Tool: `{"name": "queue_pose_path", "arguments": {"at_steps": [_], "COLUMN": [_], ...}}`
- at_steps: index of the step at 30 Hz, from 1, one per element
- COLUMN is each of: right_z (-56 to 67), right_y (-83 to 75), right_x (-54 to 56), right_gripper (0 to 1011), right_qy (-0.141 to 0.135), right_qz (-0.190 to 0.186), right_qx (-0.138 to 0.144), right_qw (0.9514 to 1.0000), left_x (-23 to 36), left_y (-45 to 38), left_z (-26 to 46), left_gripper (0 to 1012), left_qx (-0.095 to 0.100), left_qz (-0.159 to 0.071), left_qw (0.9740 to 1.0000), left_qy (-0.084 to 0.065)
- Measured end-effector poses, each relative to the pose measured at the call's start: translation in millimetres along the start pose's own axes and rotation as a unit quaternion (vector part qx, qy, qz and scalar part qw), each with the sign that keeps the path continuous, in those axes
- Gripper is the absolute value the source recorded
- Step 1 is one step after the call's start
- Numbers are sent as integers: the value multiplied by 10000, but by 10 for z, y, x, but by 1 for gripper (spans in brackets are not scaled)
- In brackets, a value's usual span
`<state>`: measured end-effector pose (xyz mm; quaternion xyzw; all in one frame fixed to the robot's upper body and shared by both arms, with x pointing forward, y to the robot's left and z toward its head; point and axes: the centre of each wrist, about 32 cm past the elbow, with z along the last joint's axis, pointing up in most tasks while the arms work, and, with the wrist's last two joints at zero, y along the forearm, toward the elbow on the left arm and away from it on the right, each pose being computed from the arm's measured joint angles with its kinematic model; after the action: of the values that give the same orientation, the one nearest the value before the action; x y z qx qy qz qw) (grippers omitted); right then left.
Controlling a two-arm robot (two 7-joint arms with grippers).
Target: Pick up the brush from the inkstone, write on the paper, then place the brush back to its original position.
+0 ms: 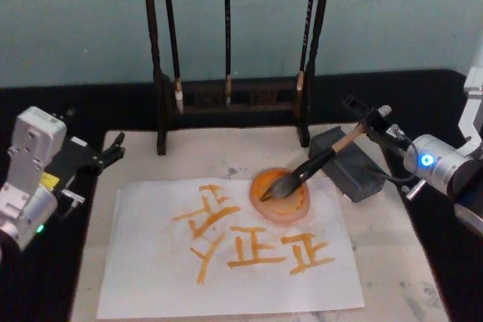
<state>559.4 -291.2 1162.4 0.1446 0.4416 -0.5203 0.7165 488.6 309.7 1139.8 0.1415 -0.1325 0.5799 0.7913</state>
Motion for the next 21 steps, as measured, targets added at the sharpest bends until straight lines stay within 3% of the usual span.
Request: {"name": "queue_pose_path", "arguments": {"at_steps": [11,21], "right_z": [-4,-17], "right_y": [-37,-241], "right_x": [24,25], "right_gripper": [1000,1000], "right_qy": [10,80], "right_qz": [-32,-12], "right_qx": [5,-19], "right_qw": [10000,10000], "left_x": [0,0], "left_y": [0,0], "left_z": [0,0], "left_gripper": [1010,1010], "left_qx": [0,0], "left_qz": [0,0], "left_qw": [10000,10000], "left_qy": [0,0]}}
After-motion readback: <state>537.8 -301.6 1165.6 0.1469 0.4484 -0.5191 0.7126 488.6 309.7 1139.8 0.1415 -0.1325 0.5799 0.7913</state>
